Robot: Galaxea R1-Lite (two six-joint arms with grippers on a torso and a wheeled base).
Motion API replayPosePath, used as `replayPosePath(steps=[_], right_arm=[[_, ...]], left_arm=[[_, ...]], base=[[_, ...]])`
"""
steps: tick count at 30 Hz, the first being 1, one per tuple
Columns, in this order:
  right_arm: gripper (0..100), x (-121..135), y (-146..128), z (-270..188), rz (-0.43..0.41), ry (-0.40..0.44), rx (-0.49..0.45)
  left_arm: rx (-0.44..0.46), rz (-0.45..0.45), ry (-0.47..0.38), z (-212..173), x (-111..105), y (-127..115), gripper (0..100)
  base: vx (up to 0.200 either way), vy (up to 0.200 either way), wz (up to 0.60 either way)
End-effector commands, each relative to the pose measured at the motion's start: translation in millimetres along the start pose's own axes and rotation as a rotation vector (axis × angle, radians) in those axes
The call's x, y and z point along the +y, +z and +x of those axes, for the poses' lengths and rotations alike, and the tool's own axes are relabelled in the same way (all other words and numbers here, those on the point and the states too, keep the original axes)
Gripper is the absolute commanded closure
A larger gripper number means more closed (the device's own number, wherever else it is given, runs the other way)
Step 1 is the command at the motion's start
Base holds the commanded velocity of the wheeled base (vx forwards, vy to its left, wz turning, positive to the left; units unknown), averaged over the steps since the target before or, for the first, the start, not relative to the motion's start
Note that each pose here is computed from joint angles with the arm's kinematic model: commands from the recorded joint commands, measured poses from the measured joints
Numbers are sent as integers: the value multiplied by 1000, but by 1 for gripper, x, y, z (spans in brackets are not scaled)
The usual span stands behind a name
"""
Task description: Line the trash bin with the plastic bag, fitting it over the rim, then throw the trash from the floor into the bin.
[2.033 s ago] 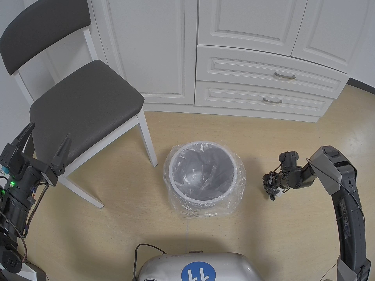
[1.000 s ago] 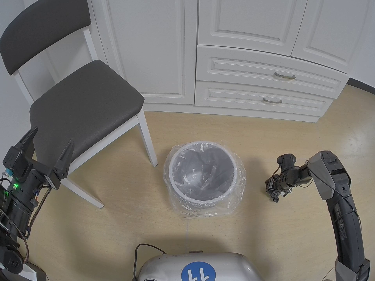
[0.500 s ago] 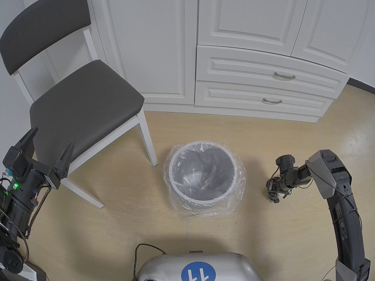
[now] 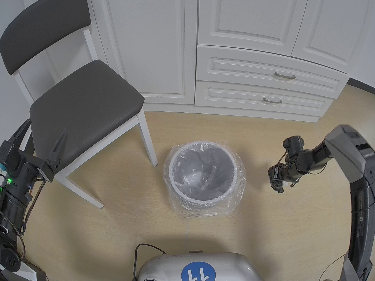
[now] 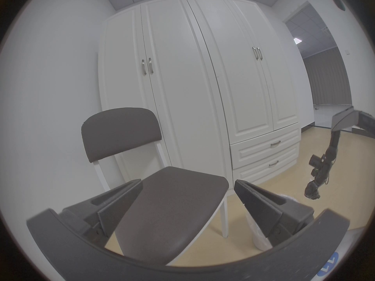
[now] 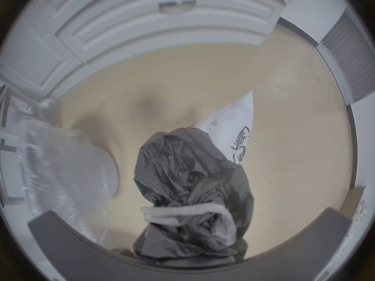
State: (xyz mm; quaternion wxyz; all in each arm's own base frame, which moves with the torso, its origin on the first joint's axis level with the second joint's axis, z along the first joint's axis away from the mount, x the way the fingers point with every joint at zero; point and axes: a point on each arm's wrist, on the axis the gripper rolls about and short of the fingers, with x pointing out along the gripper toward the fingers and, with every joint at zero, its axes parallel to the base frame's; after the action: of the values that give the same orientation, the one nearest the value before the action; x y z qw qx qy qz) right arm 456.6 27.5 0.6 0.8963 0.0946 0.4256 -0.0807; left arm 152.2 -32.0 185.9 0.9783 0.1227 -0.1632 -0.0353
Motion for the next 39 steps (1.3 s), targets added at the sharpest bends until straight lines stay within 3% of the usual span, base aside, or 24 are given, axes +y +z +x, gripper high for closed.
replayPosePath(steps=[1,9,11,15,22,28,33,37,38,39], right_arm=[[100,16,15,-114,-80,87,-116],[100,39,2,-185,-151,233,-173],[100,40,2,-186,-151,236,-174],[100,69,-17,-215,-192,322,-187],[100,107,-44,-239,-190,439,-158],[100,151,-55,-230,-37,584,-171],[100,171,-51,-226,79,643,-144],[100,195,-37,-229,293,749,-76],[100,195,-37,-229,293,749,-76],[100,200,-32,-229,365,778,-21]], left_arm=[[-80,-1,44,-3,8,16,0],[-88,6,67,-1,12,18,0],[-88,6,67,-1,12,18,0],[-84,8,63,-2,12,17,0],[-92,7,60,-2,13,18,0],[-80,17,66,-1,13,16,0],[-66,25,76,0,14,14,0],[-43,94,114,-1,19,10,0],[-43,94,114,-1,19,10,0],[-37,110,127,-1,21,9,0]], base=[[0,0,0],[0,0,0],[0,0,0],[0,0,0],[0,0,0],[0,0,0],[0,0,0],[0,0,0],[0,0,0],[0,0,0]])
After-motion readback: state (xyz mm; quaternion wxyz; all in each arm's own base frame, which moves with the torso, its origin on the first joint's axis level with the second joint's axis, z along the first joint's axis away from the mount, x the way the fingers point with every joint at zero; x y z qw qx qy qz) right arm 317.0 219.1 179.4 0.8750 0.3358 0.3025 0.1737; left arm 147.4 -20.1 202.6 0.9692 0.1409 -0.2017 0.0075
